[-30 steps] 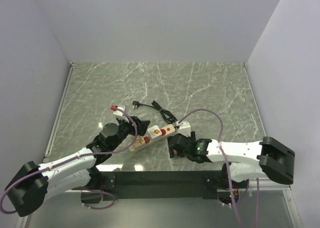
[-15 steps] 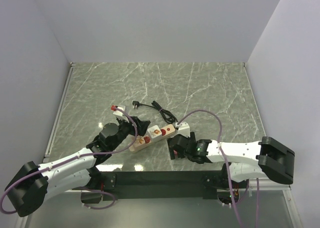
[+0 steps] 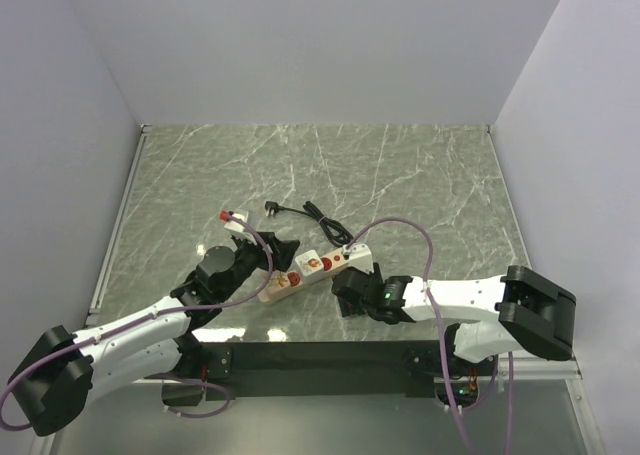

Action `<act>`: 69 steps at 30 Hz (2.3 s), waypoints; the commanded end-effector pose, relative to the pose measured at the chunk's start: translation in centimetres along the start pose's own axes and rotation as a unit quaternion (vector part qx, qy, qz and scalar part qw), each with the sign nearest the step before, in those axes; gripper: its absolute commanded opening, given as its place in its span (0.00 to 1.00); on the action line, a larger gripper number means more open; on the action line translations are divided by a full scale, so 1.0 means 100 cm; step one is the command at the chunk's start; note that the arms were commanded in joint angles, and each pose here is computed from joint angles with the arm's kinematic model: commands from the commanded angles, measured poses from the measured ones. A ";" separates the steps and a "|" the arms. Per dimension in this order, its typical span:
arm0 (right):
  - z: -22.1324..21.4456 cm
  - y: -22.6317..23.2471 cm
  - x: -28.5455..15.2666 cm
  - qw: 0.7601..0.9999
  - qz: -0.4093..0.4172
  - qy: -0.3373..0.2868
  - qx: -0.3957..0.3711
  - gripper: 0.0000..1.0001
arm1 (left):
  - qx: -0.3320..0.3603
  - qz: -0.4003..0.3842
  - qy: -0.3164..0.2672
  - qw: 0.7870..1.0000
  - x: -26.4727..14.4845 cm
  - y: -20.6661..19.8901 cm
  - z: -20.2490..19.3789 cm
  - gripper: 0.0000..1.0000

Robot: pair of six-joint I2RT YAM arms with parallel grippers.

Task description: Insert the plug

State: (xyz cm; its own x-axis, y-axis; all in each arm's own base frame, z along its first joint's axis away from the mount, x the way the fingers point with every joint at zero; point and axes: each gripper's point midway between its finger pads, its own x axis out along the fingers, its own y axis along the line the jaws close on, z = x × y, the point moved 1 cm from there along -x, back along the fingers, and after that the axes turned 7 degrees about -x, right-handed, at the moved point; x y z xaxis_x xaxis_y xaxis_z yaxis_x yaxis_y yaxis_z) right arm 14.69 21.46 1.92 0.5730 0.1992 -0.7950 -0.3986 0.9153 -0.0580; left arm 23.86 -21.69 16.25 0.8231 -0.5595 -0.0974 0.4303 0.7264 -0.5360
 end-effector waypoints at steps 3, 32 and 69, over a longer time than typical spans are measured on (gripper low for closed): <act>0.006 0.008 -0.007 1.000 0.015 0.001 -0.002 0.57 | 0.000 -0.021 0.000 1.000 -0.002 -0.007 0.002 0.85; 0.107 0.018 -0.103 0.961 0.077 -0.260 -0.045 0.00 | -0.072 -0.321 0.127 0.936 -0.040 -0.110 -0.026 0.80; 0.105 0.058 -0.111 0.941 0.140 -0.291 -0.095 0.00 | -0.085 -0.370 0.147 0.914 -0.032 -0.134 -0.036 0.15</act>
State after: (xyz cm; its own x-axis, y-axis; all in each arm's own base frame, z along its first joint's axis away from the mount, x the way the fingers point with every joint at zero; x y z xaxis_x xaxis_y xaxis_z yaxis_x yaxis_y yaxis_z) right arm 13.77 27.52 15.89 0.7055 0.6065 -0.3665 -0.6730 0.7355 -0.0782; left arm 14.96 -30.31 17.95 0.2667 -0.9628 0.0441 0.6783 0.1550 -0.7183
